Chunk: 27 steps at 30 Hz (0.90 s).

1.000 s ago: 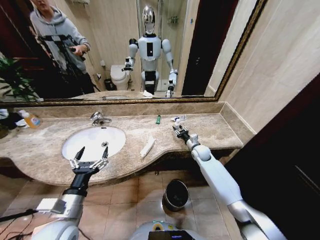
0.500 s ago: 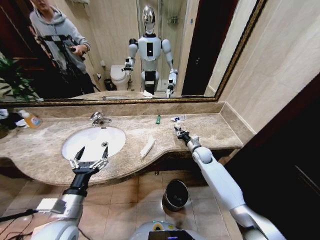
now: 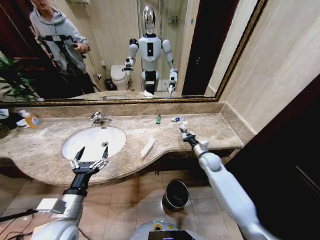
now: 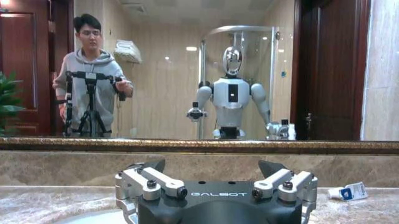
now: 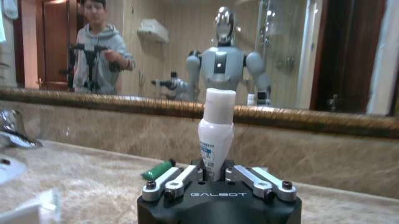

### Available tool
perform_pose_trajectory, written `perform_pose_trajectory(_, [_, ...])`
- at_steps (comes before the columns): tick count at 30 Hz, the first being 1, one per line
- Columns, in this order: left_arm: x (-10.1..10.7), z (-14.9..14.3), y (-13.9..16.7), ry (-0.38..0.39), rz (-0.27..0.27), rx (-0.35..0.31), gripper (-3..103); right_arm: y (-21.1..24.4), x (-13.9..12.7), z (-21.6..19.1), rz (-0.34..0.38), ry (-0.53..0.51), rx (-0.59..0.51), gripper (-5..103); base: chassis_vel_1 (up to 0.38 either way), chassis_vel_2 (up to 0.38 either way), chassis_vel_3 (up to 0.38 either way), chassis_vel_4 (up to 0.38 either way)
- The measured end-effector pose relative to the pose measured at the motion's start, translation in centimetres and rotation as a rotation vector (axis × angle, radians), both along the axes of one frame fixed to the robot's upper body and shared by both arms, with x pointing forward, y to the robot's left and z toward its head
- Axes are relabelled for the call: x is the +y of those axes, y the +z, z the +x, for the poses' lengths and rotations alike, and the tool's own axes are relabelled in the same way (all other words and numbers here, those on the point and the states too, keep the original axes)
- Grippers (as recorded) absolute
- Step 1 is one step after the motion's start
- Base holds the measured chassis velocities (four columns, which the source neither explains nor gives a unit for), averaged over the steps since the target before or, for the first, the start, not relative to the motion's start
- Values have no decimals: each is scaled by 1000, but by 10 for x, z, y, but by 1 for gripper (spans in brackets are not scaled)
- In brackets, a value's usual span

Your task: Pick up the trash from the sink and place it in the trash bin.

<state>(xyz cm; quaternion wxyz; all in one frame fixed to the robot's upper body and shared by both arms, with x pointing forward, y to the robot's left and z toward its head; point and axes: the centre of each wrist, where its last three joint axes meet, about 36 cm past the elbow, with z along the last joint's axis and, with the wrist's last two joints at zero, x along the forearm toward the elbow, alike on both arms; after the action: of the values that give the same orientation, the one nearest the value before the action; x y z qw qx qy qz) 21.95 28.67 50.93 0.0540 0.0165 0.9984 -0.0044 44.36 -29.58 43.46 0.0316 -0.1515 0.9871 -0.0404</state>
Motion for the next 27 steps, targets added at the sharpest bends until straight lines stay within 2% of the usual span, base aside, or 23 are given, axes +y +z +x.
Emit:
perform_pose_trajectory(3, [0, 0, 0, 0, 0, 0, 100, 7, -6, -45, 26, 10, -26, 14, 0, 0, 0, 0])
perform_pose_trajectory(5, [0, 0, 0, 0, 0, 0, 100, 5, -8, -57, 30, 11, -21, 14, 0, 0, 0, 0])
perform_pose_trajectory(6, [0, 0, 0, 0, 0, 0, 100, -2, -9, -77, 39, 11, -10, 14, 0, 0, 0, 0])
perform_pose_trajectory(7, [0, 0, 0, 0, 0, 0, 100, -2, -9, -77, 39, 11, -10, 14, 0, 0, 0, 0])
perform_pose_trajectory(11, [0, 0, 0, 0, 0, 0, 100, -36, -13, -126, 48, 11, 37, 14, 0, 0, 0, 0])
perform_pose_trajectory(12, [0, 0, 0, 0, 0, 0, 100, -36, -13, -126, 48, 11, 37, 14, 0, 0, 0, 0])
perform_pose_trajectory(15, [0, 0, 0, 0, 0, 0, 100, -71, -4, -175, 100, 7, 143, 14, 0, 0, 0, 0])
perform_pose_trajectory(16, [0, 0, 0, 0, 0, 0, 100, -71, -4, -175, 100, 7, 143, 14, 0, 0, 0, 0])
perform_pose_trajectory(19, [0, 0, 0, 0, 0, 0, 100, -110, 6, -216, 92, 14, 220, 14, 0, 0, 0, 0])
perform_pose_trajectory(20, [0, 0, 0, 0, 0, 0, 100, -110, 6, -216, 92, 14, 220, 14, 0, 0, 0, 0])
perform_pose_trajectory(23, [0, 0, 0, 0, 0, 0, 100, -154, 14, -238, 109, -14, 334, 14, 0, 0, 0, 0])
perform_pose_trajectory(24, [0, 0, 0, 0, 0, 0, 100, -154, 14, -238, 109, -14, 334, 14, 0, 0, 0, 0])
perform_pose_trajectory(27, [0, 0, 0, 0, 0, 0, 100, -192, 19, -239, 62, -24, 401, 14, 0, 0, 0, 0])
